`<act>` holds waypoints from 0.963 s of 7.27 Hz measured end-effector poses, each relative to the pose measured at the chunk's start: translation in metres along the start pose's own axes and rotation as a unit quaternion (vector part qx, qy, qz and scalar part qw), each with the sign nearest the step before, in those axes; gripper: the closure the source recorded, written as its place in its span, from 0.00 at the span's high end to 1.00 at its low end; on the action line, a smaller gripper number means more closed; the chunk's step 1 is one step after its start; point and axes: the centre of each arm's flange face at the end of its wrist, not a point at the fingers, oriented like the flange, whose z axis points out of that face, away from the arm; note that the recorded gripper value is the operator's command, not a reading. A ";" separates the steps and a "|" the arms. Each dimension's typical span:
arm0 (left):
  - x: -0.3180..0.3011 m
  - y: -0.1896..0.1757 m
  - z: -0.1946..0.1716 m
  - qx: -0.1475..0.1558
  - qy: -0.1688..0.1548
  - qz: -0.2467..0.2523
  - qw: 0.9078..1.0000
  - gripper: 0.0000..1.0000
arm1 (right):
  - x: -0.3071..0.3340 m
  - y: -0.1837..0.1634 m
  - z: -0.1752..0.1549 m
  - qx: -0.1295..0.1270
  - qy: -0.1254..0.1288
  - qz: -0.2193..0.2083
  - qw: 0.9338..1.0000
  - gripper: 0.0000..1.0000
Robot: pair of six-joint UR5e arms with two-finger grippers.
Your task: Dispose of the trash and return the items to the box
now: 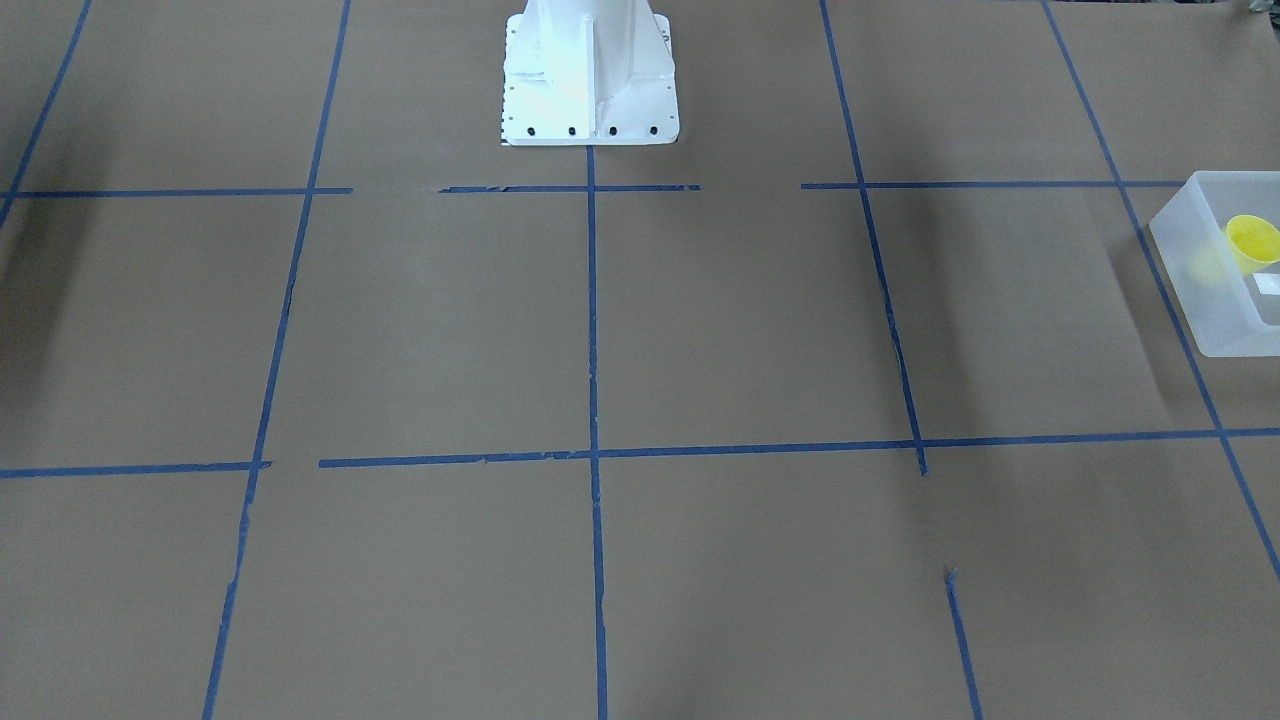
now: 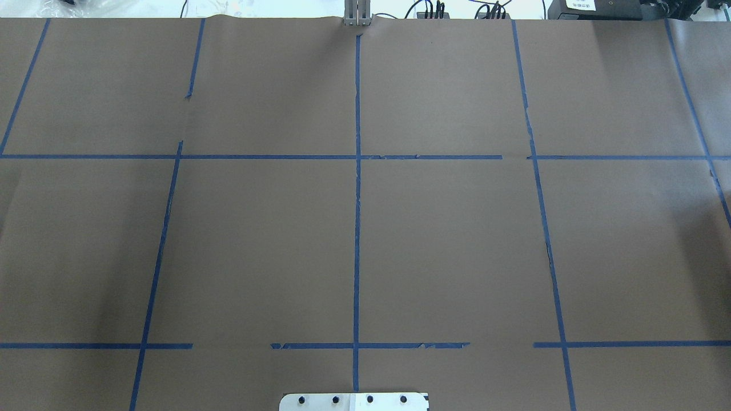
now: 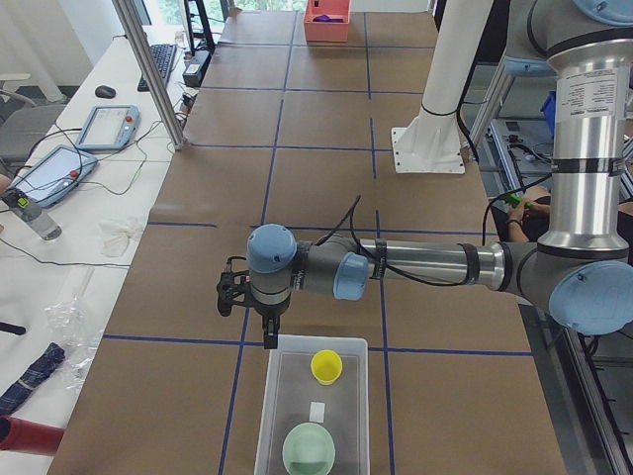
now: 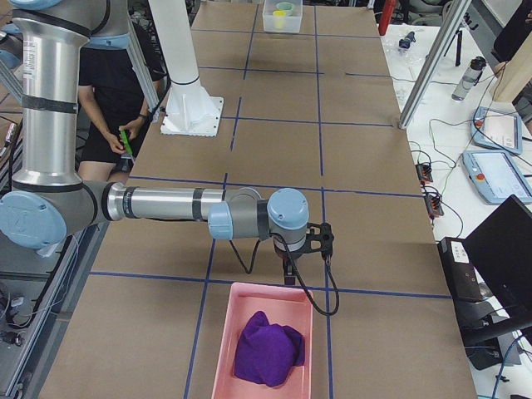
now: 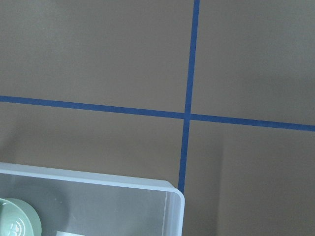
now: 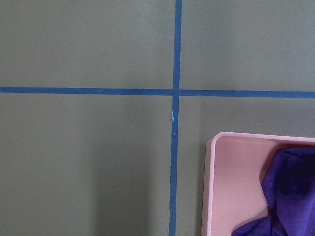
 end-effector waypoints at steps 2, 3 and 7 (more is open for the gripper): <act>-0.001 0.001 0.000 0.002 -0.005 0.009 1.000 1.00 | 0.000 -0.001 0.000 0.000 0.000 0.000 1.000 1.00; -0.003 0.002 0.000 0.002 -0.009 0.020 1.000 1.00 | 0.000 -0.001 0.000 0.000 0.000 0.000 1.000 1.00; -0.006 0.005 0.002 -0.001 -0.011 0.040 0.999 1.00 | -0.001 -0.001 -0.001 0.001 0.000 -0.001 1.000 1.00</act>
